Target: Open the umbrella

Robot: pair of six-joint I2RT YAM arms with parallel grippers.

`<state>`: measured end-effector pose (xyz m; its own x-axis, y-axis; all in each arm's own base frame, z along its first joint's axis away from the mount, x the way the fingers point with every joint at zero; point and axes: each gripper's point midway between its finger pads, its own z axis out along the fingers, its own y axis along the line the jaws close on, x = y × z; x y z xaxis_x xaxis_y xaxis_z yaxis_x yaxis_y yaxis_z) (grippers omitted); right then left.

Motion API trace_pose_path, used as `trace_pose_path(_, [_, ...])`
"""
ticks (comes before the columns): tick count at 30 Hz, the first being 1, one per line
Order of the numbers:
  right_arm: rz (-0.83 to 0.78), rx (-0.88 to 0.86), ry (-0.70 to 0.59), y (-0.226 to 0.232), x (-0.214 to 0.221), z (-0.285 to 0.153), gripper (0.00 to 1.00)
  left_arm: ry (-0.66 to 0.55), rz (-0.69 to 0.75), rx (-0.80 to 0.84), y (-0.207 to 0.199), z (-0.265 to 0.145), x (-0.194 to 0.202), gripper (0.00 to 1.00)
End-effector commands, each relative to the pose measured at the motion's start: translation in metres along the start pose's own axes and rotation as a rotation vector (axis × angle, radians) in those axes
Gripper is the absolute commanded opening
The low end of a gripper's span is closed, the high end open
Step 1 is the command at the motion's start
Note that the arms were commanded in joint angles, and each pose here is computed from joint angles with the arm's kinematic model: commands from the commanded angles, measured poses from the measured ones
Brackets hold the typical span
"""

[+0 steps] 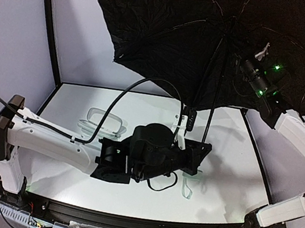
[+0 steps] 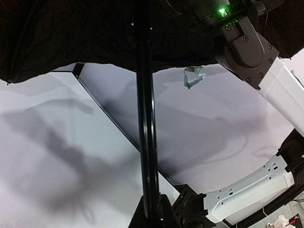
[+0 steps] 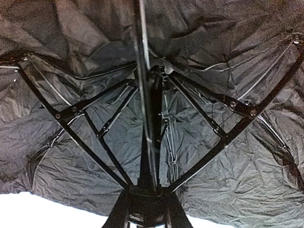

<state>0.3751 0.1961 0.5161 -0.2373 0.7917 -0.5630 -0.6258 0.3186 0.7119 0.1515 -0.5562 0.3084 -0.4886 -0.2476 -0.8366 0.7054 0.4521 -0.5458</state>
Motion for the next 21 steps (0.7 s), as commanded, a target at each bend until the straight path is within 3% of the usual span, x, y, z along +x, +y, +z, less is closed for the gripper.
trace_pose_path(1, [-0.040,0.007,-0.023,0.003,-0.007,0.005,0.09,-0.053,0.017,0.056,-0.025,-0.005,-0.028,0.01])
trace_pose_path(5, [-0.096,0.089,-0.132,-0.003,-0.033,0.011,0.02,0.091,0.113,0.105,-0.040,-0.002,-0.010,0.01])
trace_pose_path(10, [-0.171,0.240,-0.330,-0.014,-0.080,0.018,0.02,0.454,0.309,0.231,-0.058,-0.029,0.065,0.01])
trace_pose_path(13, [-0.212,0.325,-0.449,-0.022,-0.106,0.022,0.02,0.661,0.321,0.294,-0.054,-0.064,0.110,0.01])
trace_pose_path(21, [-0.258,0.481,-0.634,-0.037,-0.175,0.044,0.00,0.869,0.265,0.347,-0.052,-0.113,0.125,0.01])
